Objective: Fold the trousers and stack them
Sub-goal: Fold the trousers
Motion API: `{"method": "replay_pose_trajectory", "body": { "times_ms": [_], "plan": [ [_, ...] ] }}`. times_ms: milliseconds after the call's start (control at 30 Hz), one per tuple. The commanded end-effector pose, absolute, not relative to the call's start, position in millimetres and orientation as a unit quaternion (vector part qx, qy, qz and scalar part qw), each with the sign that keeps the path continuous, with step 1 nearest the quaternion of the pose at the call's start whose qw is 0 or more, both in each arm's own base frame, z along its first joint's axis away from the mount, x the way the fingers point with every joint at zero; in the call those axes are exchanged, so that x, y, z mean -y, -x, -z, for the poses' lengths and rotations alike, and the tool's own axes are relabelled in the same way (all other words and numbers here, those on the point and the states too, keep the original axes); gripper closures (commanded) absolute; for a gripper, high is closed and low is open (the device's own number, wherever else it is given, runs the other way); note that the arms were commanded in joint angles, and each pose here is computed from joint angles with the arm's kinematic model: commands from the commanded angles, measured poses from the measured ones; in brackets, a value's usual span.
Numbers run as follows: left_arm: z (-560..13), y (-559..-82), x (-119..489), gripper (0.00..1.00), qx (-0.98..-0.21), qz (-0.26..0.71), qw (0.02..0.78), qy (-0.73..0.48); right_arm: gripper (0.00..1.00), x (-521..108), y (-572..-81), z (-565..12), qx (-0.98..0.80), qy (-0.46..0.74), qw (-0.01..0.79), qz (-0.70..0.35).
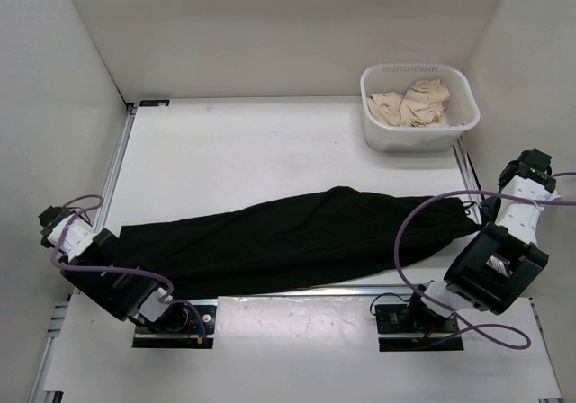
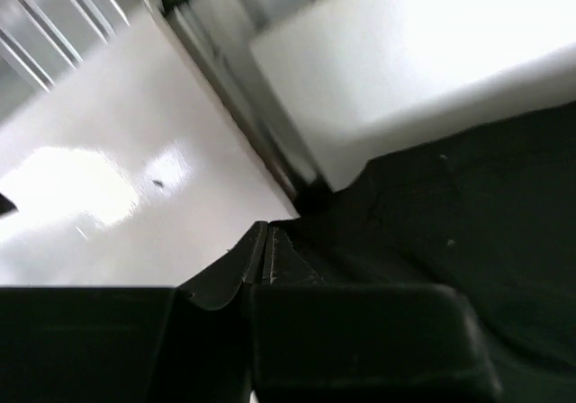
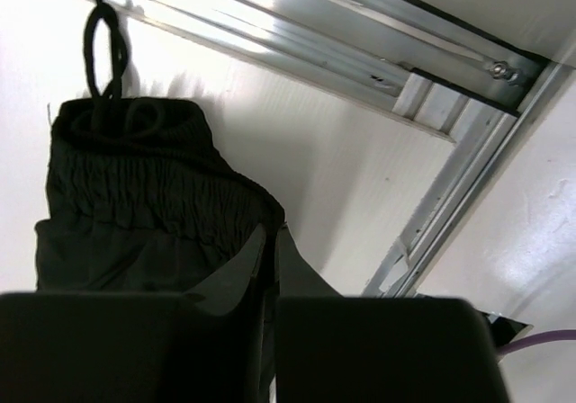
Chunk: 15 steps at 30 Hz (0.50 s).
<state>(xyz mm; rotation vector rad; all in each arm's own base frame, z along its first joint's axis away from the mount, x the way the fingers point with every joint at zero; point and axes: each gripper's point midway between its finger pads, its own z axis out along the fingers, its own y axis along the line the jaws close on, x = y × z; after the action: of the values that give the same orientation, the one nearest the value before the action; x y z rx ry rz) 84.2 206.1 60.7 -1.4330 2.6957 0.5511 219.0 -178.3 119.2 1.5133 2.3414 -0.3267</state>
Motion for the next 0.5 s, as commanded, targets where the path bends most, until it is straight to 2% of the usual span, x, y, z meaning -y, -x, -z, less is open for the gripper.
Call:
{"method": "replay_pose_trajectory", "body": {
  "times_ms": [0,33,67,100,133,167,200,300,467],
  "plan": [
    [-53,-63,-199,0.86,-0.861,-0.204,-0.006,0.466,1.0,198,-208,-125,-0.804,-0.541,0.18,0.169],
    [-50,-57,-196,0.86,-0.861,-0.207,-0.017,0.464,0.98,198,-208,-122,-0.805,-0.541,0.175,0.169],
    [-46,-53,-193,0.86,-0.862,-0.205,-0.03,0.463,0.89,199,-206,-123,-0.806,-0.538,0.174,0.174],
    [-41,-50,-189,0.78,-0.864,-0.2,-0.041,0.461,0.59,199,-206,-120,-0.81,-0.534,0.169,0.175],
    [-40,-45,-188,0.73,-0.861,-0.204,-0.05,0.464,0.4,199,-206,-120,-0.81,-0.534,0.169,0.175],
    [-40,-45,-188,0.68,-0.861,-0.204,-0.05,0.464,0.28,199,-206,-120,-0.81,-0.534,0.169,0.175],
    [-41,-47,-191,0.63,-0.861,-0.205,-0.049,0.464,0.22,197,-208,-119,-0.812,-0.533,0.17,0.164],
    [-51,-65,-210,0.51,-0.859,-0.205,-0.018,0.468,0.19,189,-217,-125,-0.821,-0.518,0.188,0.151],
    [-83,-103,-236,0.48,-0.863,-0.214,0.042,0.455,0.19,161,-238,-152,-0.851,-0.426,0.216,0.217]
  ]
}}
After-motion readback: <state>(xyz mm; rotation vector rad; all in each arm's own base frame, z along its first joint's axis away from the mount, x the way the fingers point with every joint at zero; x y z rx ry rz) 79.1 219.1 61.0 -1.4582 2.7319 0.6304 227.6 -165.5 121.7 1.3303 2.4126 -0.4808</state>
